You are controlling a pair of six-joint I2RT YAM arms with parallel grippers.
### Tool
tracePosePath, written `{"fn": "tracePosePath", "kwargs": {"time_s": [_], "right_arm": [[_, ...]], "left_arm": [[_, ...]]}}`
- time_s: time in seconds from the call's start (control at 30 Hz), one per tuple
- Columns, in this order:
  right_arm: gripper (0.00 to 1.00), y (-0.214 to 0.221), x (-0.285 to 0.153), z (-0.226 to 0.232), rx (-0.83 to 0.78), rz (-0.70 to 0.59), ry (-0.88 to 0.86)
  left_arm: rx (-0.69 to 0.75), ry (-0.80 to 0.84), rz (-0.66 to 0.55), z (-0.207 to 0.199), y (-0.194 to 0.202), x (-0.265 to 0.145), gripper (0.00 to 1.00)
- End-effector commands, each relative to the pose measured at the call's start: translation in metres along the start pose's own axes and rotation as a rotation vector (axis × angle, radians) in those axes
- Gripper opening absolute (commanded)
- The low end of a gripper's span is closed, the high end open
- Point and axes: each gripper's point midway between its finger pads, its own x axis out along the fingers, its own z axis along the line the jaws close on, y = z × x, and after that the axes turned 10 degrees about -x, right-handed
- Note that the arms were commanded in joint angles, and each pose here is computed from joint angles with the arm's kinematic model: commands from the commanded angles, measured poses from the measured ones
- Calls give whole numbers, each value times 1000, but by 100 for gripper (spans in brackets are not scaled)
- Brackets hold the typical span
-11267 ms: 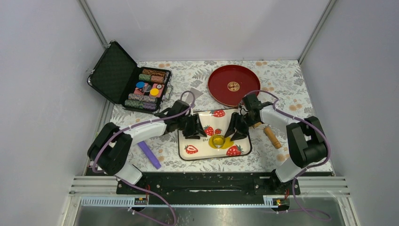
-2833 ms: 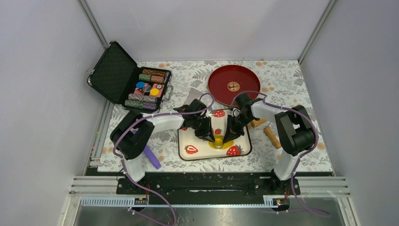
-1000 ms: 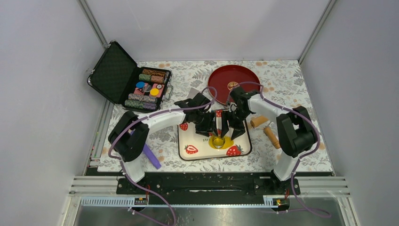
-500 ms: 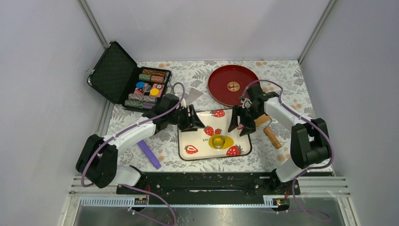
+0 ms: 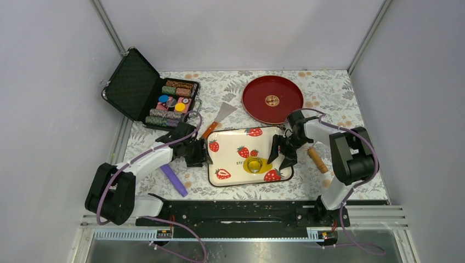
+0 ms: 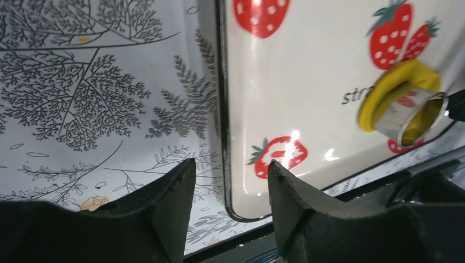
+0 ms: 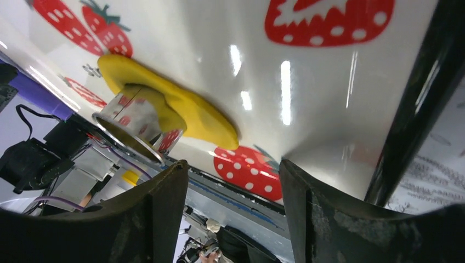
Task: Roll out the dumpling wrappers from the dough
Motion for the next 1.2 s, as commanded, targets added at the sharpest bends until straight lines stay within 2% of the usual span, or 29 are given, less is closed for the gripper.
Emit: {"fn": "tracePosePath", "kwargs": {"time_s": [0.0, 0.23, 0.4, 0.7, 0.93, 1.17], "right_arm": [[68, -5, 10, -1, 9, 18, -17], [57, -8, 20, -6, 24, 47, -11], [44, -14, 25, -5, 36, 49, -18], [38, -20, 30, 0, 27, 58, -25], [20, -21, 24, 11, 2, 44, -46], [17, -22, -5, 27, -44, -9, -46]], "left_arm": [[11, -52, 7, 17, 2, 11, 50], [-41, 16, 68, 14, 13, 32, 43], [-52, -10, 71, 23, 15, 40, 35], [-79, -74, 97, 45, 27, 52, 18], [-86, -92, 98, 50, 29, 55, 9], [-86, -93, 100, 51, 30, 56, 4]]}}
